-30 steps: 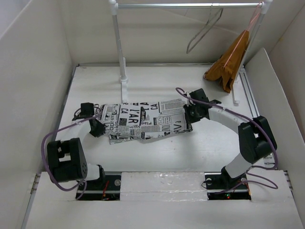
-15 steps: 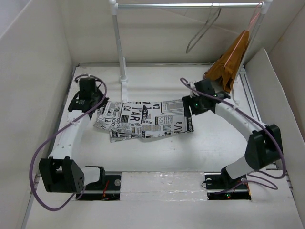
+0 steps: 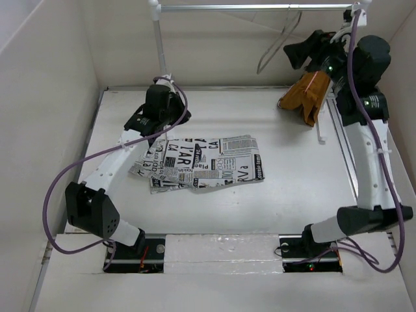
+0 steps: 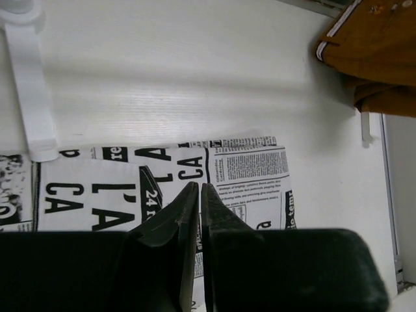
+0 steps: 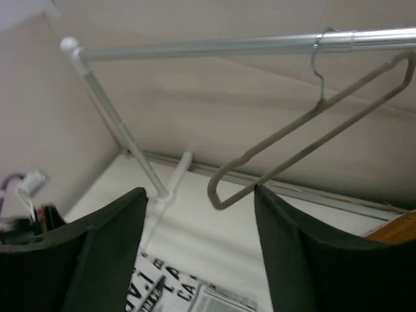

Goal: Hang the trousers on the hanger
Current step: Pick up the hanger from the clothesline.

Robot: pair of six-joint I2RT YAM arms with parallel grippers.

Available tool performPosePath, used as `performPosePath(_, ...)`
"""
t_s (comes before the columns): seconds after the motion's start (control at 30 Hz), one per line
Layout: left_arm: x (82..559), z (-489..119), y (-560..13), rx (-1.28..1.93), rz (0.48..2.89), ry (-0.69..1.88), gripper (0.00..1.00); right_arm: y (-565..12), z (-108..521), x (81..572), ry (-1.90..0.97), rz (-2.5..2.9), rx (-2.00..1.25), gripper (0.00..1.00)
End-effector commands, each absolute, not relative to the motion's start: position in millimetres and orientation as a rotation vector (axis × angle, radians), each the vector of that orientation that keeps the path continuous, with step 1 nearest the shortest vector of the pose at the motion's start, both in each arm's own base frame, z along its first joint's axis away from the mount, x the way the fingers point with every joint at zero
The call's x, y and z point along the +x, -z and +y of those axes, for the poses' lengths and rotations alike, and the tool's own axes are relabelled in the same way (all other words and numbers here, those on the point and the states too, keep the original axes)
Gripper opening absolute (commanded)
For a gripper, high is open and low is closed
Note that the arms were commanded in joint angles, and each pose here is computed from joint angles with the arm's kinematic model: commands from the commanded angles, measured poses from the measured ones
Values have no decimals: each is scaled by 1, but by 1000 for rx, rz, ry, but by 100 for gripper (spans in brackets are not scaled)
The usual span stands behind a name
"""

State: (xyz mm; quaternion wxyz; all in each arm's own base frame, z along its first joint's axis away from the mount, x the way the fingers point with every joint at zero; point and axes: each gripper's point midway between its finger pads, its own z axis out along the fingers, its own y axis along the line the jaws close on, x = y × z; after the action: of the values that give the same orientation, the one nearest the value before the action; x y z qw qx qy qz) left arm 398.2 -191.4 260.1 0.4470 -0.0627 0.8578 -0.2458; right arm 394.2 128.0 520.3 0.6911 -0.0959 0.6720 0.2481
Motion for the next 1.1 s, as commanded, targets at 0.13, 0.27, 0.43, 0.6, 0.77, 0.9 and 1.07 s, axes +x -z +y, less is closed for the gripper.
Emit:
performPosePath(0.13,381,-223,-251,-25,2127,717,28,-524,146,479,-1075,1382,-108,78)
performPosePath(0.27,375,-224,-241,-12,2144,693,29,-523,157,494,-1143,1347,-127,79)
performPosePath(0.43,369,-227,-227,-3,2175,696,28,-505,162,514,-1213,1351,-58,79)
performPosePath(0.6,369,-227,-227,-17,2173,700,27,-492,173,524,-1245,1359,-38,72)
performPosePath(0.77,374,-228,-233,-26,2162,701,26,-479,186,533,-1320,1369,-5,69)
performPosePath(0.9,375,-230,-234,-31,2160,709,26,-465,189,548,-1308,1406,51,73)
performPosePath(1.07,374,-229,-230,-35,2170,707,25,-467,188,564,-1287,1392,104,75)
